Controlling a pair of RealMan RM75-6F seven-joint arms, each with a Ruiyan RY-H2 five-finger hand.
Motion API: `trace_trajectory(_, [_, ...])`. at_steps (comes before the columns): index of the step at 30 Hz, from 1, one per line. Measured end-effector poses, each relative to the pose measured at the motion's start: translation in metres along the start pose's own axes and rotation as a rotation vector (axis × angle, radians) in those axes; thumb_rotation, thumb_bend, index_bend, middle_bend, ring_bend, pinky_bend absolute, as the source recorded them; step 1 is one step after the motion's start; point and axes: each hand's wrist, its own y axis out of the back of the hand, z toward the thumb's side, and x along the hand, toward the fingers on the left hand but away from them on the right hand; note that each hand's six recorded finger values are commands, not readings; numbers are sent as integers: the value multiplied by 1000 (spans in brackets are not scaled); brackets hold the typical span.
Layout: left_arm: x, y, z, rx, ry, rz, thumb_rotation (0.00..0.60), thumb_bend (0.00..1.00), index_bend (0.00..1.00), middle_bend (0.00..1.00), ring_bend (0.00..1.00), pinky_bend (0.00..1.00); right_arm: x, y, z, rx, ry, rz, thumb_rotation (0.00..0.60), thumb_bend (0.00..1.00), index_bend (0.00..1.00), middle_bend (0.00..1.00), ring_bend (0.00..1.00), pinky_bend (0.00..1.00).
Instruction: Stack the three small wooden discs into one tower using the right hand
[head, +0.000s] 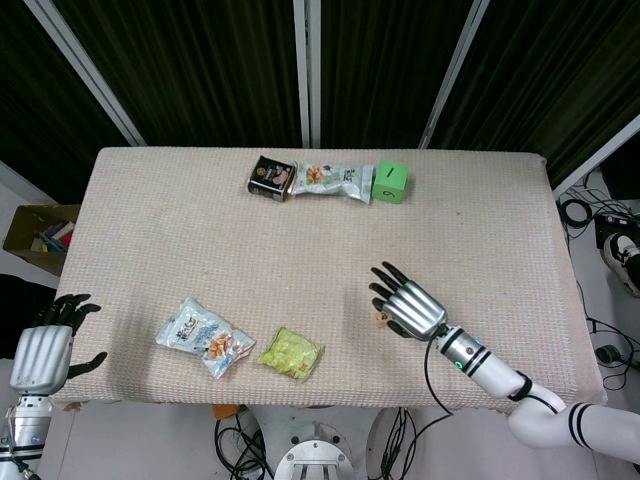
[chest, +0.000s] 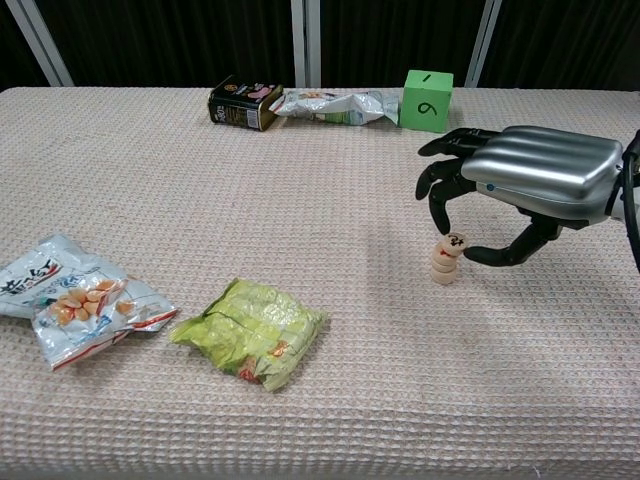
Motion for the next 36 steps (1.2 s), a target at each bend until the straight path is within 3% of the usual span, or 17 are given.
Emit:
trace_trajectory(10, [0, 0, 0, -1, 2, -1, 600, 95, 298, 196, 144, 218, -1, 0, 1, 6, 1, 1, 600, 342, 472, 218, 0, 0])
trace_trajectory(27, [0, -1, -1, -3, 2, -3, 600, 96, 298, 196, 144, 213, 0, -1, 4, 3, 3, -6, 600, 214, 429, 207, 0, 0])
trace_trajectory(32, [1, -1, 0, -3, 0, 0, 600, 95, 298, 196, 144, 213, 5, 5, 2, -7, -8, -38, 600, 211, 422, 203, 0, 0])
trace_trajectory(36, [3, 0, 1, -5, -8, 3, 600, 96, 298, 196, 144, 213, 19, 16, -10, -27, -59, -86, 600, 222, 373, 200, 0, 0])
